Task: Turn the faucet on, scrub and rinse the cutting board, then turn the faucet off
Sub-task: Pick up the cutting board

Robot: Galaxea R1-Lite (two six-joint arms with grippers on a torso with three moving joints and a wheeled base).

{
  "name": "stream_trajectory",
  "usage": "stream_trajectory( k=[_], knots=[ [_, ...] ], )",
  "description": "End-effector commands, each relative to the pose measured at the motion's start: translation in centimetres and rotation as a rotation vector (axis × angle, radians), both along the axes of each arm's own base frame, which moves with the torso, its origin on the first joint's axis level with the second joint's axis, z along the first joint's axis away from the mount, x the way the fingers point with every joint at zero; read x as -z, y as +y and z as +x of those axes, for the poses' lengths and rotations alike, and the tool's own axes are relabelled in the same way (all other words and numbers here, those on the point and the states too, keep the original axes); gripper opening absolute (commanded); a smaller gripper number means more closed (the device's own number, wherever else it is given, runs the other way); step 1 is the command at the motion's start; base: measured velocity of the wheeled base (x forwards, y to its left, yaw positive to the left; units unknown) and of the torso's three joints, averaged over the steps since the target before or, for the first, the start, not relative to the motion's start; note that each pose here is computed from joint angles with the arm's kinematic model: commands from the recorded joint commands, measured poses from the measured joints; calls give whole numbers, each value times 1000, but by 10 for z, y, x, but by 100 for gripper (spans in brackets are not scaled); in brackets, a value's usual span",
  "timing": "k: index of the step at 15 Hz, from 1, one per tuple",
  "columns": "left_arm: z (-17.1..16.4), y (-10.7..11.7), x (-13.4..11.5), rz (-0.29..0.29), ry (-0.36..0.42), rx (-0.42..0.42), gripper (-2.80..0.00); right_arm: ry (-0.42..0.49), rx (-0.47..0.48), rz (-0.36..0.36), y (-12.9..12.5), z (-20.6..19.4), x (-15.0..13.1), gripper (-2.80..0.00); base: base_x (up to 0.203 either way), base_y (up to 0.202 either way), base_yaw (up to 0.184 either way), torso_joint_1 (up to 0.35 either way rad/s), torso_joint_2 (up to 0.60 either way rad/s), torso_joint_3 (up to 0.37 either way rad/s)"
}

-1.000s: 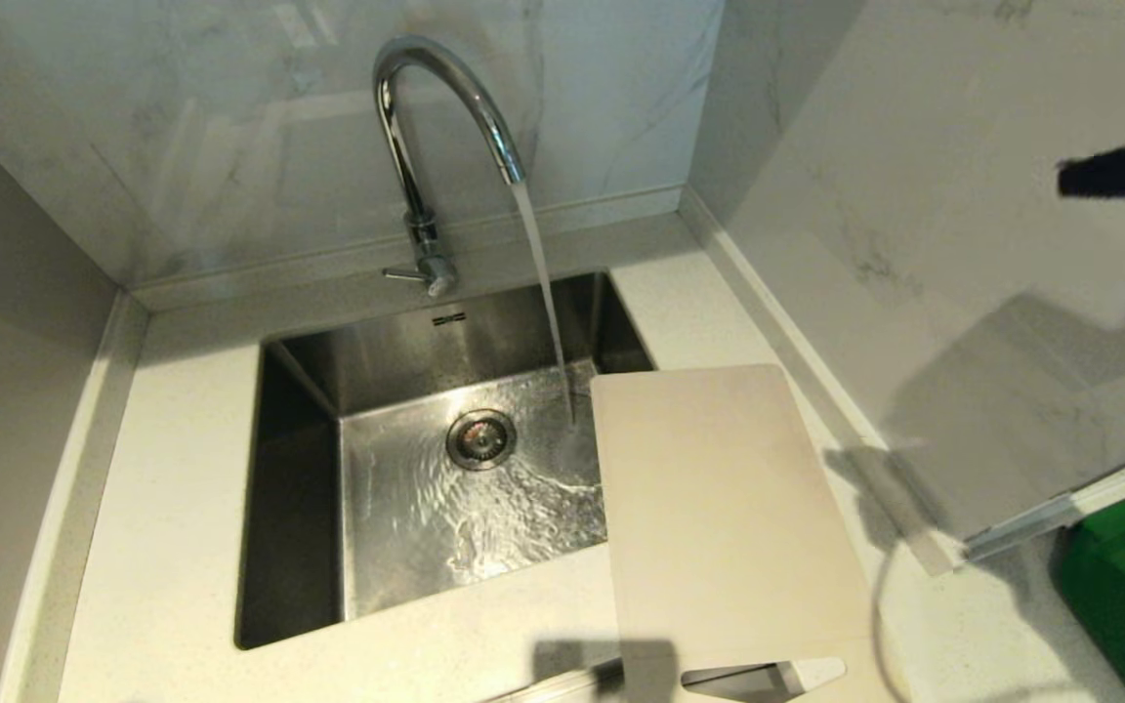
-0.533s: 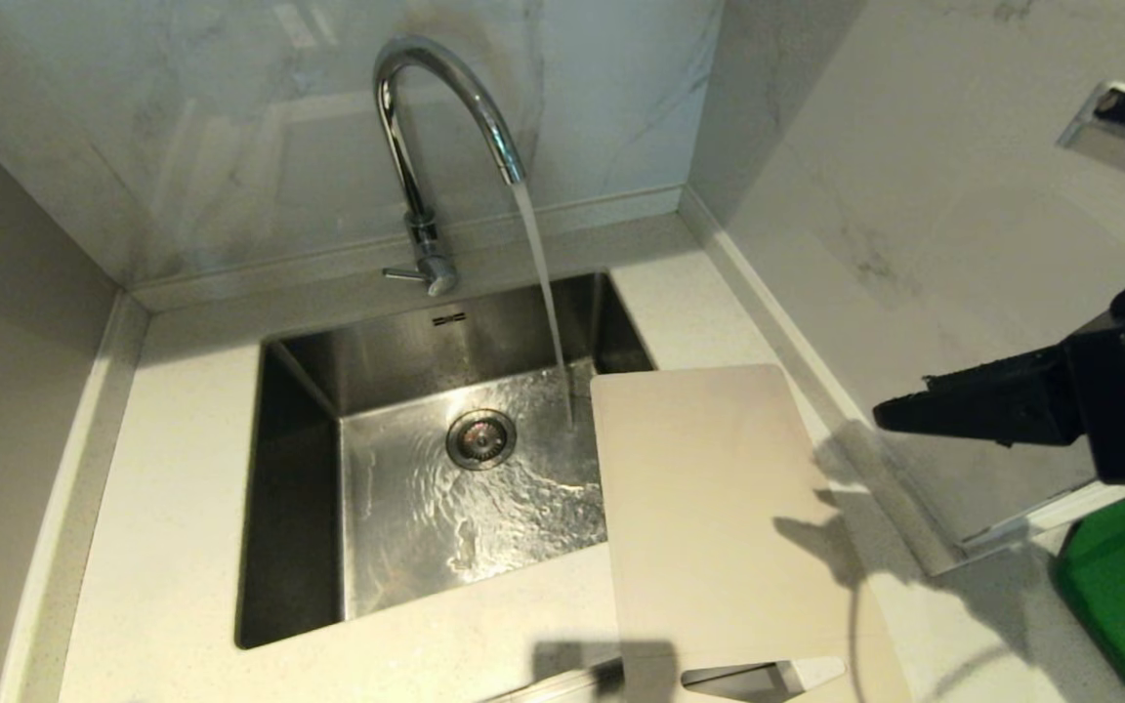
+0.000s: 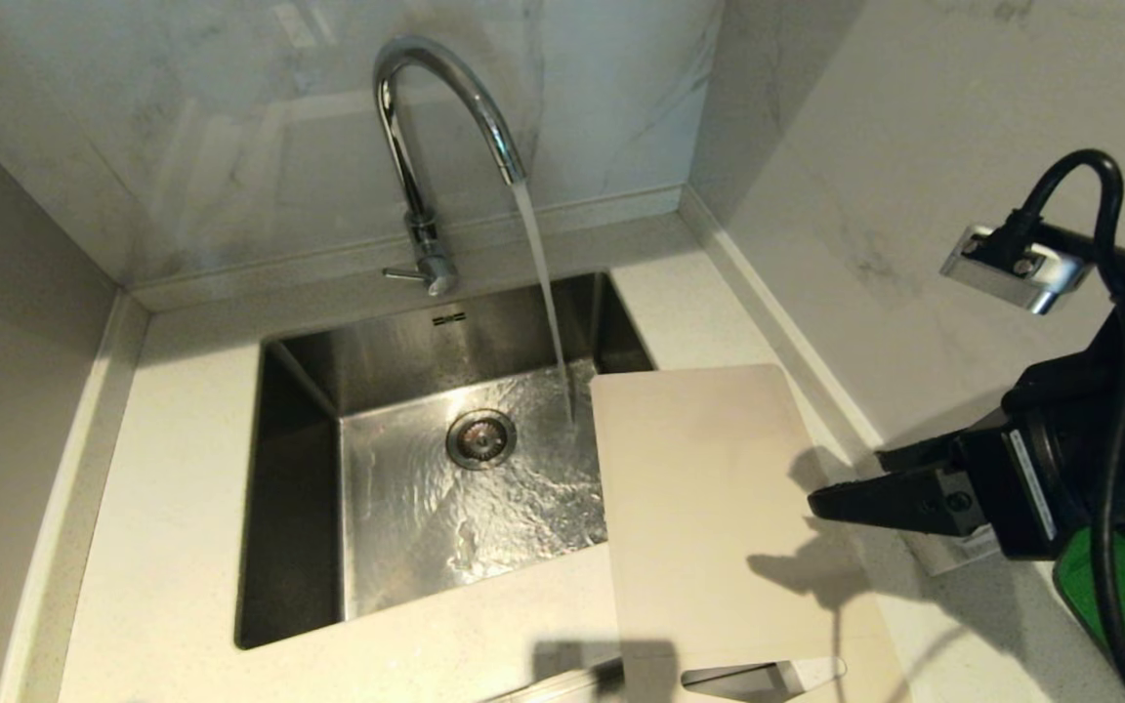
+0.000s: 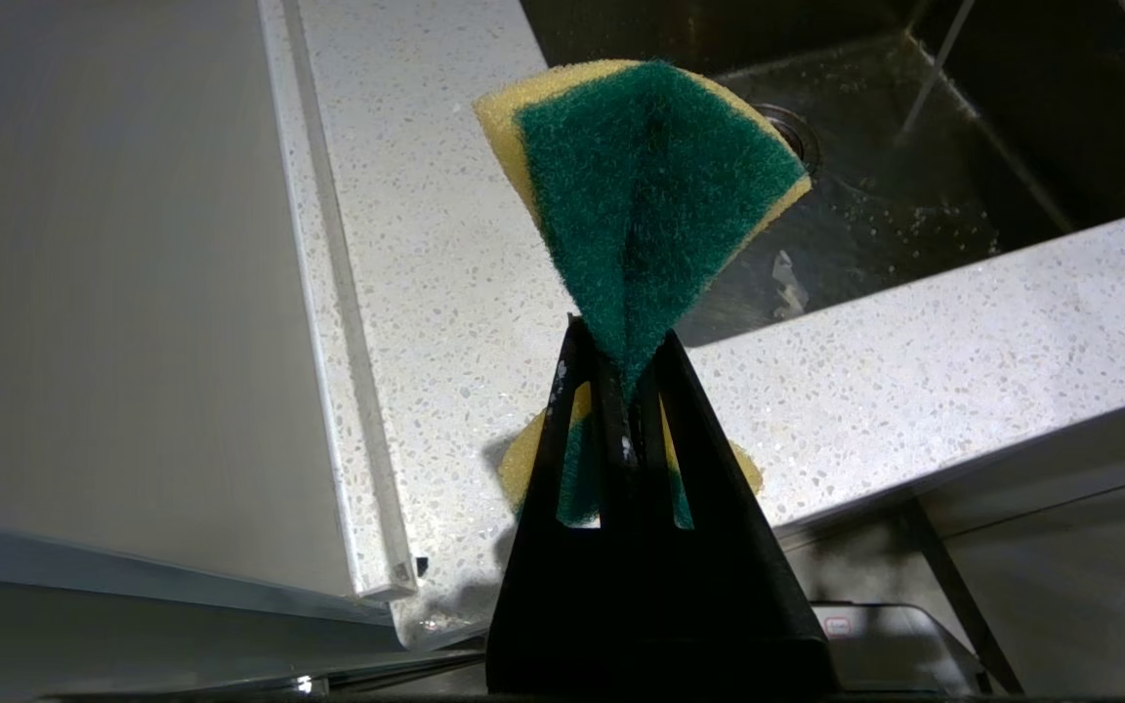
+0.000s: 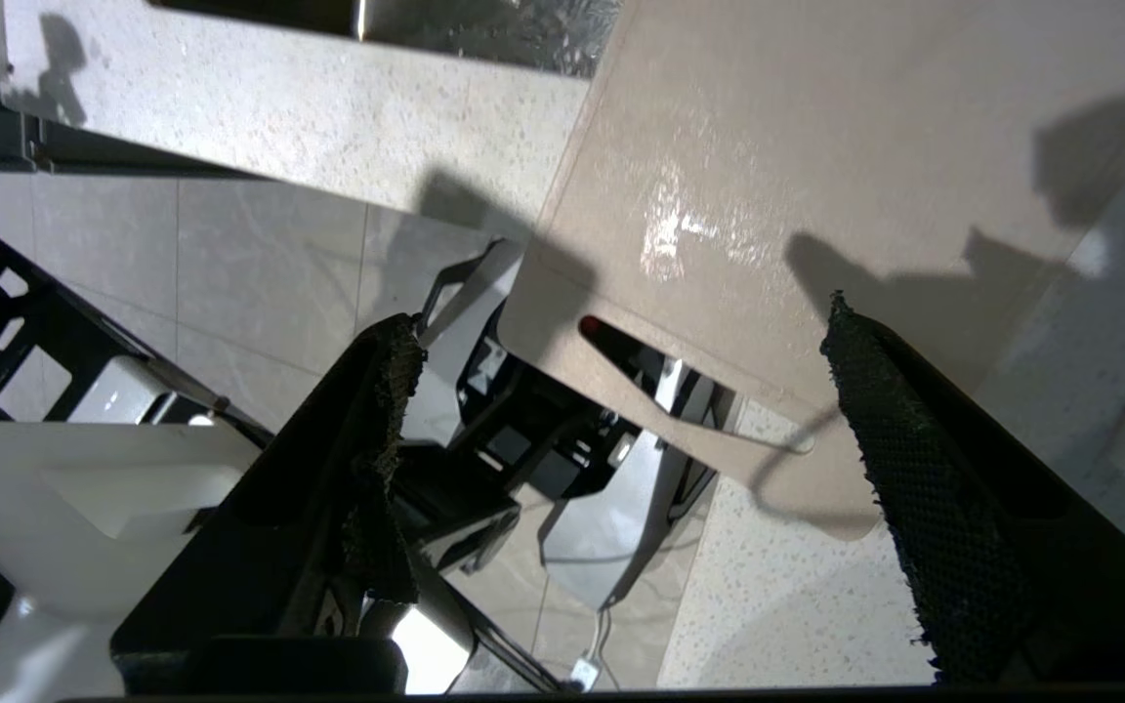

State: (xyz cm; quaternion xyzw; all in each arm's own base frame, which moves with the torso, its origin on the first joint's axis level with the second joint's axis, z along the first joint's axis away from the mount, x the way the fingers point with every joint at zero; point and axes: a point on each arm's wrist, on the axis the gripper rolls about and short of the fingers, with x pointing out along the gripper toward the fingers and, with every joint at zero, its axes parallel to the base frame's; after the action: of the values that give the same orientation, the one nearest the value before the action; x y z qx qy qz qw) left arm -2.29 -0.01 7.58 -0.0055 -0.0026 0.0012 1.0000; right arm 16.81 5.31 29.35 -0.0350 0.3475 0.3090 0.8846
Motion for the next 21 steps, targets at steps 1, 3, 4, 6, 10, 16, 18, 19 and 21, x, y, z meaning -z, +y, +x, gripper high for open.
stream_trajectory(
  k=[1,3,4,6,10,16,18,19,21],
  knots=[
    [0,0,0,-1,2,1,-280,39,-40,-56,1,2,17,0,0,0,0,0,0,0],
    [0,0,0,-1,2,-1,-280,-15,-158,-217,0,-3,33,0,0,0,0,0,0,0],
    [0,0,0,-1,2,0,-280,-31,-188,-269,5,-7,35,0,0,0,0,0,0,0],
    [0,0,0,-1,2,-1,-280,-51,-253,-356,18,-17,41,0,0,0,0,0,0,0],
    [0,0,0,-1,2,0,-280,-19,-431,-608,28,-30,80,0,0,0,0,0,0,0],
    [0,0,0,-1,2,0,-280,106,-585,-752,34,-24,121,0,0,0,0,0,0,0],
    [0,0,0,-1,2,-1,-280,114,-589,-754,35,-23,136,0,0,0,0,0,0,0],
    [0,0,0,-1,2,-1,-280,102,-587,-753,36,-21,145,0,0,0,0,0,0,0],
    [0,0,0,-1,2,1,-280,73,-606,-760,37,-20,164,0,0,0,0,0,0,0]
  ],
)
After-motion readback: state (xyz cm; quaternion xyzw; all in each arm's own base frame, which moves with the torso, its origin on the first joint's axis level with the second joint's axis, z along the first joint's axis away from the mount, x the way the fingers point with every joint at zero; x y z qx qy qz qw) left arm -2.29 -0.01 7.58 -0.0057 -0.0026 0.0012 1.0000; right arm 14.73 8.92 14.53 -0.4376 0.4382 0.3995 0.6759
